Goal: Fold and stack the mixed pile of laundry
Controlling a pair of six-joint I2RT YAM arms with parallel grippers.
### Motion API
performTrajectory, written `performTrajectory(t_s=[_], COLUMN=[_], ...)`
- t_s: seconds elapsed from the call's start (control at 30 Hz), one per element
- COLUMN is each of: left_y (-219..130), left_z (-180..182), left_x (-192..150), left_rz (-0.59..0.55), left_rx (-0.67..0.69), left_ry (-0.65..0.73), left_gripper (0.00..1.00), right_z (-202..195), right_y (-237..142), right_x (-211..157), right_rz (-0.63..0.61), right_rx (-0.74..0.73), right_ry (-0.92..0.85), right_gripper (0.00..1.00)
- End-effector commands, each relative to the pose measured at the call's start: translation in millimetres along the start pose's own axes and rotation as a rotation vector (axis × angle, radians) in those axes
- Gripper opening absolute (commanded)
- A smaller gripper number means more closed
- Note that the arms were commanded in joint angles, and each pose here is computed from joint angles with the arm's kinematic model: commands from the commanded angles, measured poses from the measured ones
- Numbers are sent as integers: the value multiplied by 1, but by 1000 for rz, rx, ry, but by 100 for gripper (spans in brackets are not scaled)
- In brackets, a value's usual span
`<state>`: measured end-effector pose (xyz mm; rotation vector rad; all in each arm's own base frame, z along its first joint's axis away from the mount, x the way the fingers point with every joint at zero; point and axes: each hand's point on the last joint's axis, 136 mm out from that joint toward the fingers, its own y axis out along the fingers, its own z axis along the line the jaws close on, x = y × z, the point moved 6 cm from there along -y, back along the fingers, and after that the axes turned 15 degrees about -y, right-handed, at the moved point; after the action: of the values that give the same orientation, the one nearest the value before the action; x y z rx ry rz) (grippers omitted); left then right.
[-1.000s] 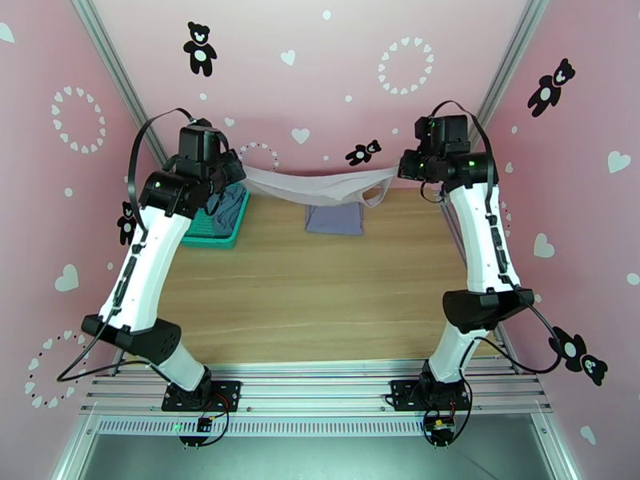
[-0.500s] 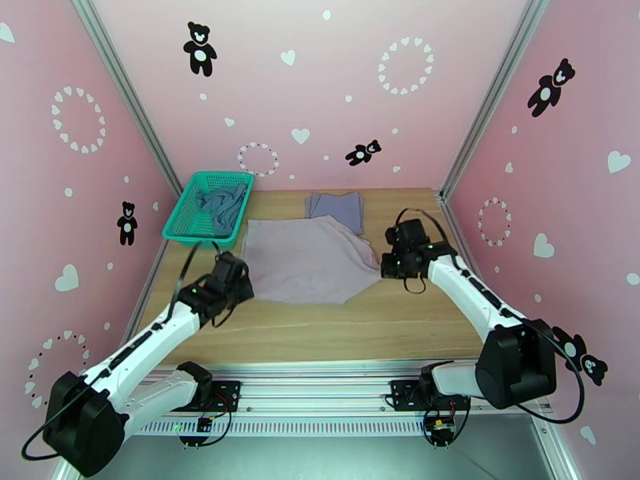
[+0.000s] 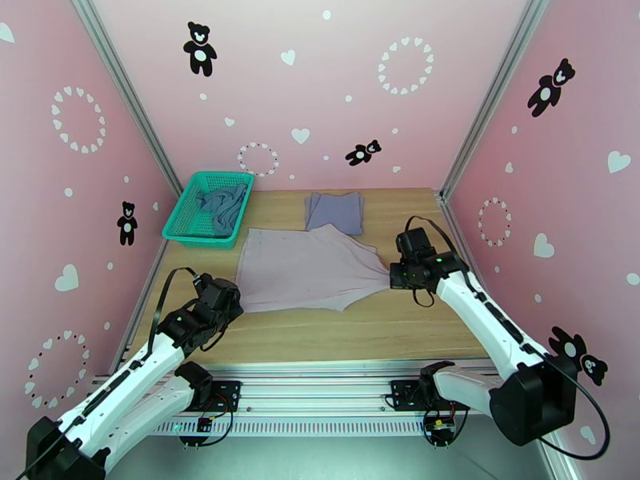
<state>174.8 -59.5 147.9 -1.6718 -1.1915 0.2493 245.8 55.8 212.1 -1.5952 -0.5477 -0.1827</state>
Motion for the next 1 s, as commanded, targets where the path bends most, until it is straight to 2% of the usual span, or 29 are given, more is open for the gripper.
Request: performTrajectory(t_s=[0.0,0.1,0.33,0.37,0.4,0.47,0.5,0.6,0.7,0.83,0.97], left_y=[-1,4,11,12,13,15,17,23,29,31,30], left_z=[11,19,34,35,37,38,38,34,30,29,32], left_x=[-2,-9,-24,-25,-26,-28,-29,-30,-32,-31,-29], left_rz=[2,37,118,124,130,136,137,141,148,137,122], left_rx=[61,78,72,72,74,77,79,82,89,109,116], left_ry=[-6,-15,-48,-50,-51,-46,-42,-31,-20,-3,1], left_gripper=[0,0,0,0,0,0,0,0,0,0,0], right_z=[-13,-13,-6,-2,1,9,14,36,74,134,183], right_y=[-20,-12,29,32,34,34,33,25,12,4,17], right_x=[-6,-10,-37,-38,-38,-36,-34,-27,-22,-30,-49], right_rz=[22,61,265,275,280,266,253,186,91,-1,5], right_rx=[-103,-108,-95,-80,-79,-69,-51,11,113,250,279], right_ry=[-1,-9,-49,-57,-67,-92,-109,-193,-330,-536,-718], right_gripper=[0,0,1,11,25,41,53,71,74,64,59])
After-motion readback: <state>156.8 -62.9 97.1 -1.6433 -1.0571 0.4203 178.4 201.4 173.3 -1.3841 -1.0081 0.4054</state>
